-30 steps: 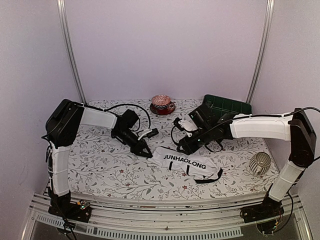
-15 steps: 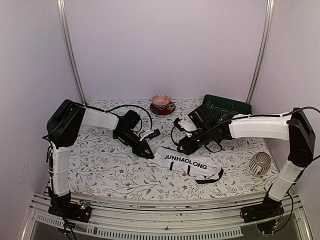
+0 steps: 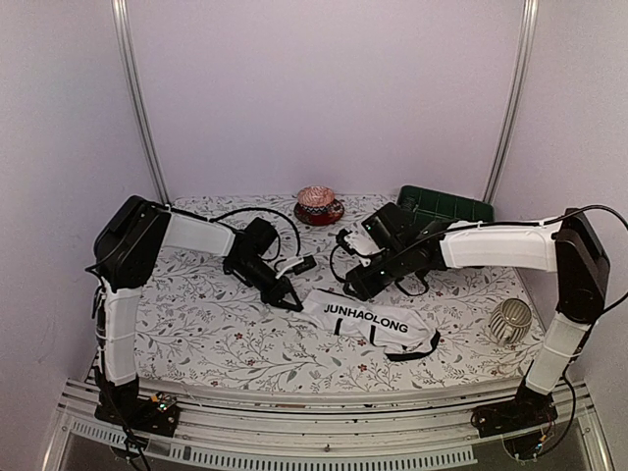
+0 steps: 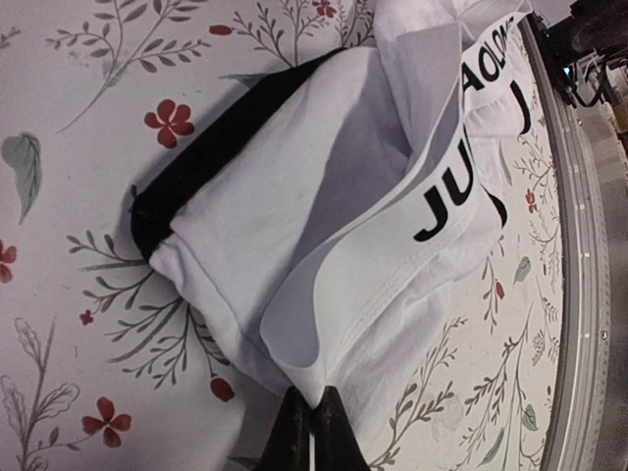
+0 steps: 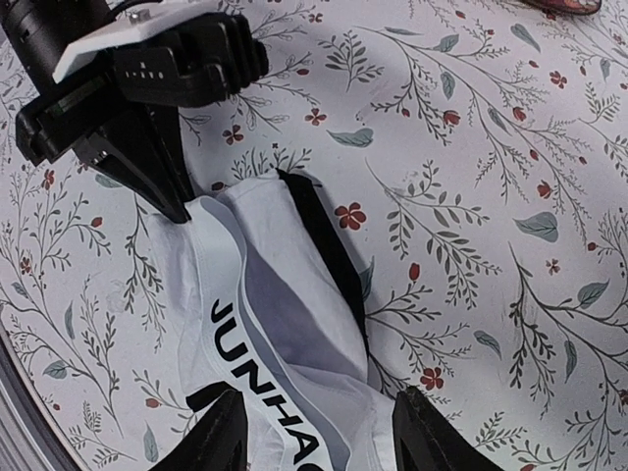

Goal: Roll the underwear
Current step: Pick up the underwear from the center of the board.

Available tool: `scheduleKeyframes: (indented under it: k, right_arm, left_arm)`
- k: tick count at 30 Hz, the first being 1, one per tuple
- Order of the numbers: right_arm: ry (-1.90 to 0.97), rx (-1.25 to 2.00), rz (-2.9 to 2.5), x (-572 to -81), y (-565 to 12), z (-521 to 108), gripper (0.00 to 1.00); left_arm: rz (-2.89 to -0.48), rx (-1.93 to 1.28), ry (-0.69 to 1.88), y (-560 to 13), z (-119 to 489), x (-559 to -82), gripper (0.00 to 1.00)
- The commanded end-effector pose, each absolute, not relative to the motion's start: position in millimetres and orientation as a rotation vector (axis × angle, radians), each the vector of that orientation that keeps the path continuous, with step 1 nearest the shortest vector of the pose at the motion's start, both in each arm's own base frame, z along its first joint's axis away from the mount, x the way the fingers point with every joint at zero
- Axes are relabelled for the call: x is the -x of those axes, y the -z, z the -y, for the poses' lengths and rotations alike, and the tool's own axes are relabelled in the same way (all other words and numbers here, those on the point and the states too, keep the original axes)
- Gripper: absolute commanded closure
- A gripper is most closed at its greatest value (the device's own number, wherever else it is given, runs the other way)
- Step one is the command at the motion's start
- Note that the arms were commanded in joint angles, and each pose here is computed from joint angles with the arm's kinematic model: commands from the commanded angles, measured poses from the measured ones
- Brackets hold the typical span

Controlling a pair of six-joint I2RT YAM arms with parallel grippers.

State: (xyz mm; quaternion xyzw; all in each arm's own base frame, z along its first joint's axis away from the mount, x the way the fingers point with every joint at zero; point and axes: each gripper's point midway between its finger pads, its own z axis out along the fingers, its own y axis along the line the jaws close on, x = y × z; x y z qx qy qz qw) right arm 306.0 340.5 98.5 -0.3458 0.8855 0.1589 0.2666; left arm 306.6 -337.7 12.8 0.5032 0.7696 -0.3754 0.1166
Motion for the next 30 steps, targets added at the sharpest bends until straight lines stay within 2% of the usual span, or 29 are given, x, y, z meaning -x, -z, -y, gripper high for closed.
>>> scheduleKeyframes:
  k: [1, 10, 16, 19, 22, 30]
  right_arm:
    - [-0.479, 0.971, -2.32, -310.6, -118.3, -358.3, 0.48]
    - [-0.636, 1.321, -2.025, -294.0, -139.9, -397.9, 0.48]
    - [-0.73, 1.466, -1.755, -275.4, -161.2, -419.7, 0.48]
    - [-0.814, 1.557, -1.58, -251.2, -173.8, -427.0, 0.49]
    - [-0.805, 1.62, -1.485, -234.6, -169.7, -426.0, 0.48]
    - [-0.837, 1.655, -1.509, -231.6, -155.9, -429.8, 0.48]
  left_arm:
    - [-2.218, -1.519, 1.099, -12.1, 345.9, -299.8, 1.0]
    - [-1.871, -1.539, 0.998, -82.4, 344.0, -291.2, 1.0]
    - [-1.775, -1.651, 1.017, -80.5, 350.1, -265.8, 1.0]
    - [-1.743, -1.678, 1.004, -81.6, 352.0, -258.3, 1.0]
    - [-1.703, -1.676, 0.986, -88.7, 351.8, -256.1, 1.0]
    - [-1.597, -1.679, 0.968, -104.3, 349.2, -243.6, 1.0]
